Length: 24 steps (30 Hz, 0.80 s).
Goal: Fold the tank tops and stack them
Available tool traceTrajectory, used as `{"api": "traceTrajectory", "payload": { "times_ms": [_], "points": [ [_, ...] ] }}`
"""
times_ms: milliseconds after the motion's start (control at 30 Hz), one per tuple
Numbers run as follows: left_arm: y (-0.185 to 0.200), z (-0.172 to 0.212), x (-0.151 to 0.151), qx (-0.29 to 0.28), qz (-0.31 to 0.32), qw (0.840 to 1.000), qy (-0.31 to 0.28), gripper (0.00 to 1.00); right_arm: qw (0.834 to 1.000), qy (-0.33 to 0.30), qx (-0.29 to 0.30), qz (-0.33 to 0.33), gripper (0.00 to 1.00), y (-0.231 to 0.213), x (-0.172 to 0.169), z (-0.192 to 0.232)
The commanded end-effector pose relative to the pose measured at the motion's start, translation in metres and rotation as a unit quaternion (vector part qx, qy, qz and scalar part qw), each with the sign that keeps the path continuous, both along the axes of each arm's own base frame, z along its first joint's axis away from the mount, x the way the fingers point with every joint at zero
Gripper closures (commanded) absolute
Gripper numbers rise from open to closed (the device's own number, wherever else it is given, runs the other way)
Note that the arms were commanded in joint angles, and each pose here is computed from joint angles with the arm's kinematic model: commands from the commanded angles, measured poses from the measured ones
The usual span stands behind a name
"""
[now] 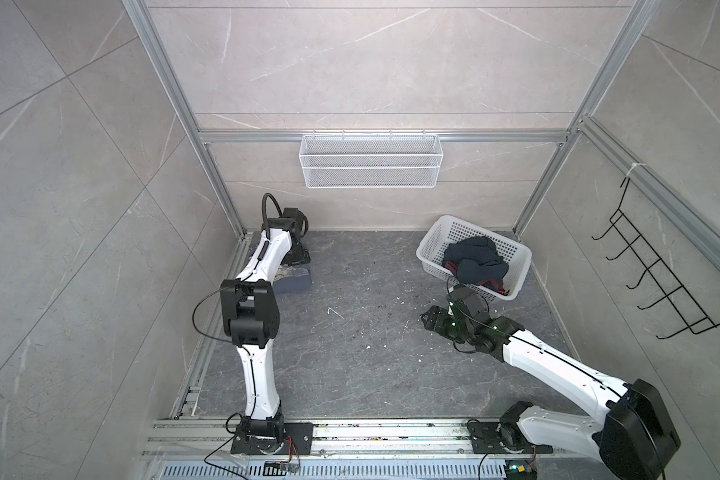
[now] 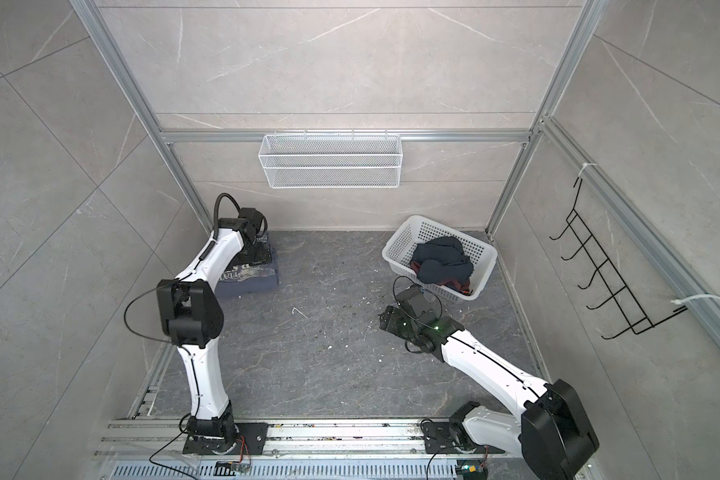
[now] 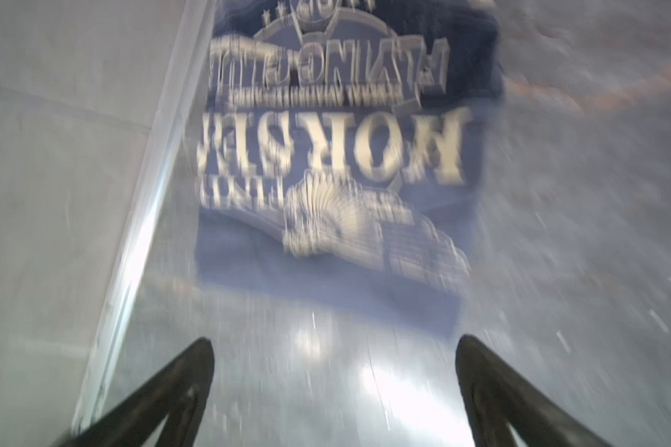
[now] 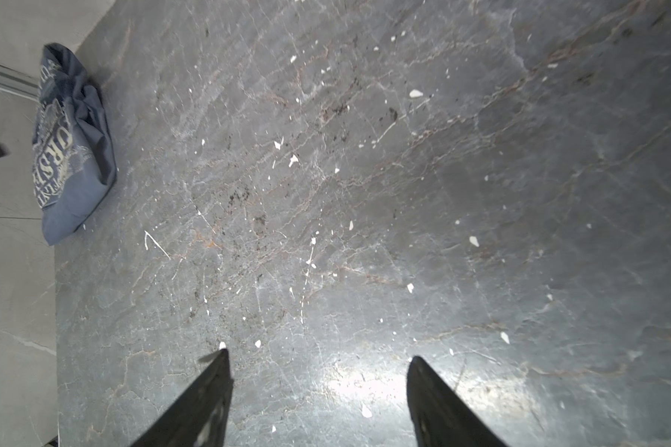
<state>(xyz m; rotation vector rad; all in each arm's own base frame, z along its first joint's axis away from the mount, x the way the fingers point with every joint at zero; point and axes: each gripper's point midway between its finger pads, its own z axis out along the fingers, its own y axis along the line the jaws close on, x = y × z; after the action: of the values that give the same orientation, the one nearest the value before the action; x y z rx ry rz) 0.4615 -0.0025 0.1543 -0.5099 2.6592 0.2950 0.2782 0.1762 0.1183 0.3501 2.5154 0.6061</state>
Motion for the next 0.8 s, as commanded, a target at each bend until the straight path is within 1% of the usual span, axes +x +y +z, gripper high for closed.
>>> {"api": "traceTrajectory", "payload": {
  "times_ms": [0, 133, 300, 500, 767],
  "points": [
    [0.004, -0.021, -0.018, -0.056, 0.067, 0.996, -0.019, 0.01, 1.000, -0.003, 0.004, 0.010, 0.28, 0.002, -0.001, -0.001],
    [0.010, -0.055, -0.036, -0.100, 0.099, 0.990, -0.004, 0.04, 1.000, -0.006, -0.001, 0.009, 0.28, -0.002, -0.004, 0.000],
    [0.024, -0.081, -0.041, -0.139, 0.123, 0.983, 0.002, 0.07, 1.000, -0.009, -0.003, 0.003, 0.27, -0.007, -0.009, 0.002],
    [0.053, -0.099, -0.031, -0.143, 0.147, 0.979, 0.007, 0.08, 1.000, -0.011, -0.005, 0.001, 0.27, -0.011, -0.013, 0.004],
    [0.100, -0.115, -0.020, -0.107, 0.181, 0.977, 0.025, 0.14, 1.000, -0.012, -0.022, -0.007, 0.27, -0.021, -0.019, 0.007]
  ]
}}
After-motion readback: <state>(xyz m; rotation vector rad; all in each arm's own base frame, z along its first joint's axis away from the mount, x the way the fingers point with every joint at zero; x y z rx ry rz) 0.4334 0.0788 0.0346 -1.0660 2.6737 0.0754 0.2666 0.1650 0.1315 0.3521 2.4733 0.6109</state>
